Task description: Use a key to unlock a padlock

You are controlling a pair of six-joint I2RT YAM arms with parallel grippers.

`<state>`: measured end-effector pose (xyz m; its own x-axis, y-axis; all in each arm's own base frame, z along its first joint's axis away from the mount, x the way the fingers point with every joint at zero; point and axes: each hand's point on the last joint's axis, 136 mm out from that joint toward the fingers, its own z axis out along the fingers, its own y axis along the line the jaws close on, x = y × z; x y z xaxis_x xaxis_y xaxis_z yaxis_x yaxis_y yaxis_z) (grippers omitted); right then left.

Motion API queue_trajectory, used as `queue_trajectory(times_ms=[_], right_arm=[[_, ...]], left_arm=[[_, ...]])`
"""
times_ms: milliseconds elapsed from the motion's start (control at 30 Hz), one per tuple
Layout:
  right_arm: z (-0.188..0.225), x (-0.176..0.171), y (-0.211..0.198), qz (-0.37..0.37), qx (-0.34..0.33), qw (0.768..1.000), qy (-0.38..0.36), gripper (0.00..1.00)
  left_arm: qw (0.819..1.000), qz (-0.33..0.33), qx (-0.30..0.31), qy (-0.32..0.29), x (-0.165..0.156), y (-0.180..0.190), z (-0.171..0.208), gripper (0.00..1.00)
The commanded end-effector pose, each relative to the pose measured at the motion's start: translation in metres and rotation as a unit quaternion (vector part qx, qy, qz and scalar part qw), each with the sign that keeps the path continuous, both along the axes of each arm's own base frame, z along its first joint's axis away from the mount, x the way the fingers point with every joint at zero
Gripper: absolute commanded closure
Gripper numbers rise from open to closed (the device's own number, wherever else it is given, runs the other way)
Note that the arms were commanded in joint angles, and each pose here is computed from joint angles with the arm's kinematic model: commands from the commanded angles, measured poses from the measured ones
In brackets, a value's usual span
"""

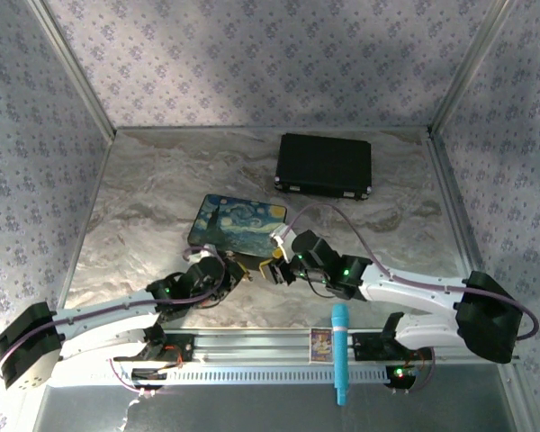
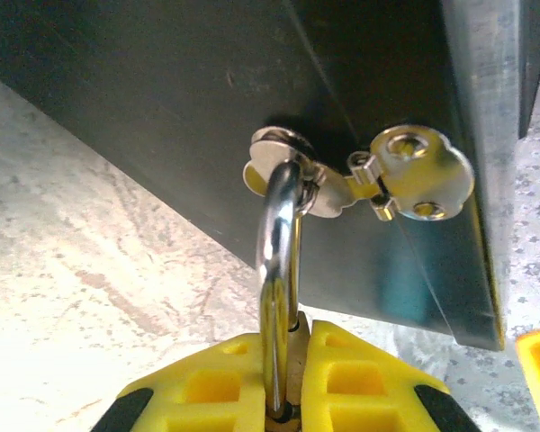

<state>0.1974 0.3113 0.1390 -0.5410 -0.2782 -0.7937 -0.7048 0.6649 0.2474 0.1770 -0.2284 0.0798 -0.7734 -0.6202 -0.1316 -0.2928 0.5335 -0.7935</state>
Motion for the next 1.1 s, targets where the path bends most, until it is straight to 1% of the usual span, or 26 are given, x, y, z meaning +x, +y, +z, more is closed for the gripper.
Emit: queue_trajectory(times_ms=[0,133,300,367,433,533,600,667,733,833,967,1067], right_arm=[[-0.006,0.025,-0.028,-0.145,-0.008,0.989,0.038,0.38],[-0.015,0.04,-0.029,-0.196,-0.019,0.976,0.095,0.34],[-0.018,0.052,-0.014,-0.203,-0.014,0.973,0.11,0.32],[-0.025,0.06,-0.018,-0.222,-0.034,0.967,0.116,0.33],[-0.038,0.065,-0.031,-0.255,-0.056,0.956,0.131,0.33],[-0.048,0.071,-0.042,-0.277,-0.061,0.948,0.142,0.33],[-0.051,0.073,-0.043,-0.277,-0.064,0.948,0.144,0.33],[-0.052,0.075,-0.042,-0.272,-0.071,0.949,0.142,0.34],[-0.053,0.078,-0.046,-0.277,-0.088,0.947,0.136,0.37],[-0.053,0.083,-0.044,-0.271,-0.092,0.949,0.132,0.4],[-0.056,0.088,-0.041,-0.27,-0.092,0.949,0.134,0.4],[-0.061,0.087,-0.037,-0.264,-0.099,0.949,0.142,0.39]], left_arm=[[1.0,0.001,0.012,-0.016,0.002,0.004,0.003,1.0],[1.0,-0.005,0.024,-0.005,-0.003,0.007,-0.008,1.0],[0.999,-0.026,0.035,-0.005,-0.007,0.003,-0.009,1.0],[0.998,-0.04,0.045,-0.007,-0.008,0.001,-0.008,1.0],[0.998,-0.054,0.042,-0.004,-0.011,-0.004,-0.008,1.0],[0.996,-0.071,0.048,0.004,-0.015,-0.007,-0.015,1.0],[0.994,-0.09,0.059,0.009,-0.019,-0.009,-0.018,1.0],[0.99,-0.116,0.075,0.009,-0.023,-0.012,-0.019,1.0],[0.983,-0.148,0.105,0.011,-0.027,-0.013,-0.017,1.0],[0.973,-0.184,0.136,0.009,-0.032,-0.013,-0.013,1.0],[0.962,-0.213,0.171,0.012,-0.035,-0.006,-0.017,1.0],[0.948,-0.217,0.23,0.033,-0.035,0.014,-0.03,1.0]])
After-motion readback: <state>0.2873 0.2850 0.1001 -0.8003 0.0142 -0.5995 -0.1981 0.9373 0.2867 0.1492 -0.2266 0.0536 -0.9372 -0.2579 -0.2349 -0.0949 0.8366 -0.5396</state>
